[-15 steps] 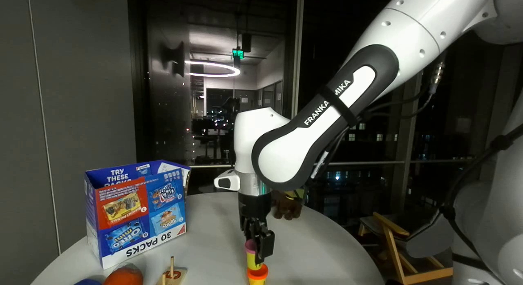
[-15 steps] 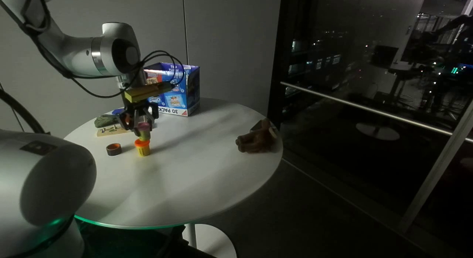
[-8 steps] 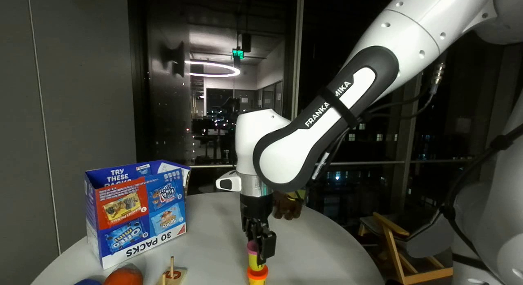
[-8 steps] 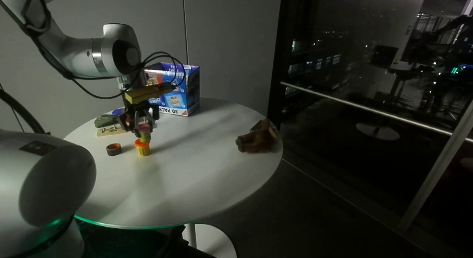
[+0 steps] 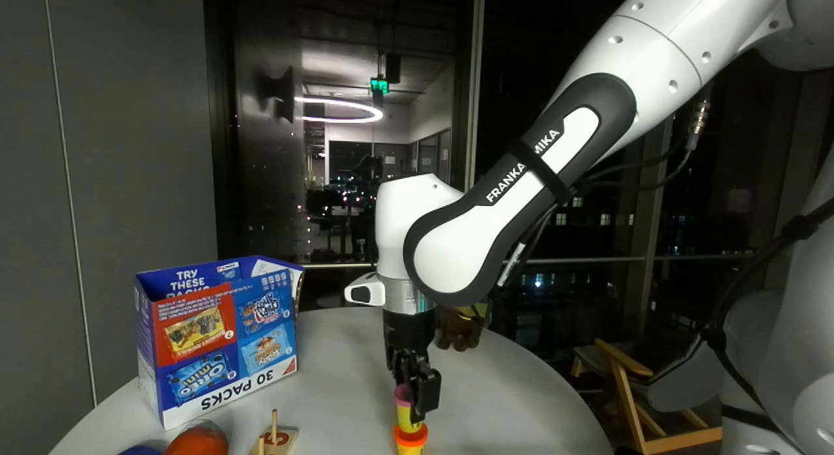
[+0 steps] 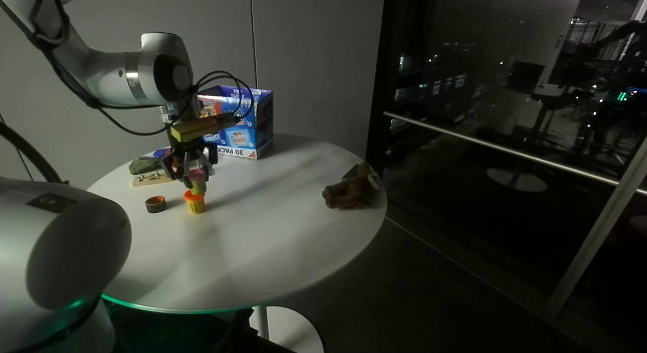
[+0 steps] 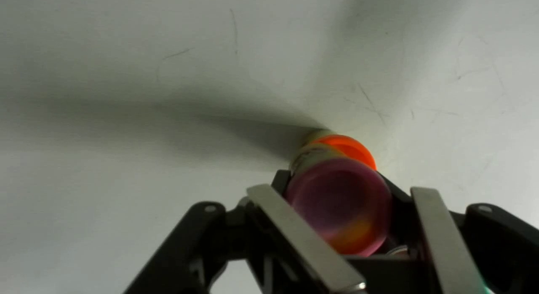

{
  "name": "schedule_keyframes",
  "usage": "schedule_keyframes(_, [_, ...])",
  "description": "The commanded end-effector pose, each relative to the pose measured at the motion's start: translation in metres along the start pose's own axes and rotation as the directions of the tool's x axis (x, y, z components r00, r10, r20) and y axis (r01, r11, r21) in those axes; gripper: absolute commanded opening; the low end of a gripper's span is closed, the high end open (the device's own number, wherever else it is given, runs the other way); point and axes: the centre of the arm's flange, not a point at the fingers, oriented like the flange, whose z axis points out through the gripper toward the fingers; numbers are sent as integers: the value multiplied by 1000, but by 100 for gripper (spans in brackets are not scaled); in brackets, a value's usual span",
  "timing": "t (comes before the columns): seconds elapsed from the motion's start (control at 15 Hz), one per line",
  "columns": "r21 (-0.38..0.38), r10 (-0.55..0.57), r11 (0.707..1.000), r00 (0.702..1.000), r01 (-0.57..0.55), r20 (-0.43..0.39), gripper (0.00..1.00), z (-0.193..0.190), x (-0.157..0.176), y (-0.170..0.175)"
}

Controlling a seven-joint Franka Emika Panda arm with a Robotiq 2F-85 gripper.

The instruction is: Stack the yellow containers together then put the black masking tape on top of the containers.

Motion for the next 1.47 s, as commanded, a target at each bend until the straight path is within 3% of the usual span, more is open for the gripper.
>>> schedule_keyframes(0.0, [0,7,1000,1000,-7,5,24,-7,-3,-4])
schedule_keyframes(0.2, [0,3,1000,1000,-3,7,24,-7,-3,-5])
schedule_keyframes(0.27, [8,18,1000,1000,-18,5,74,-8,-3,-5])
schedule_keyframes(0.4, [14,15,1000,1000,-16,12,79,-8,-3,-4])
schedule_keyframes(0.6, [22,19,1000,1000,-19,16,100,-11,-4,-5])
schedule_keyframes(1.0, [-6,15,1000,999,-15,-29,100,-47,-6,-7])
schedule_keyframes(1.2, [44,-49,998,998,50,-32,100,-51,-6,-15])
schedule_keyframes(1.4, [147,-127,981,992,128,-18,100,-45,-5,-24])
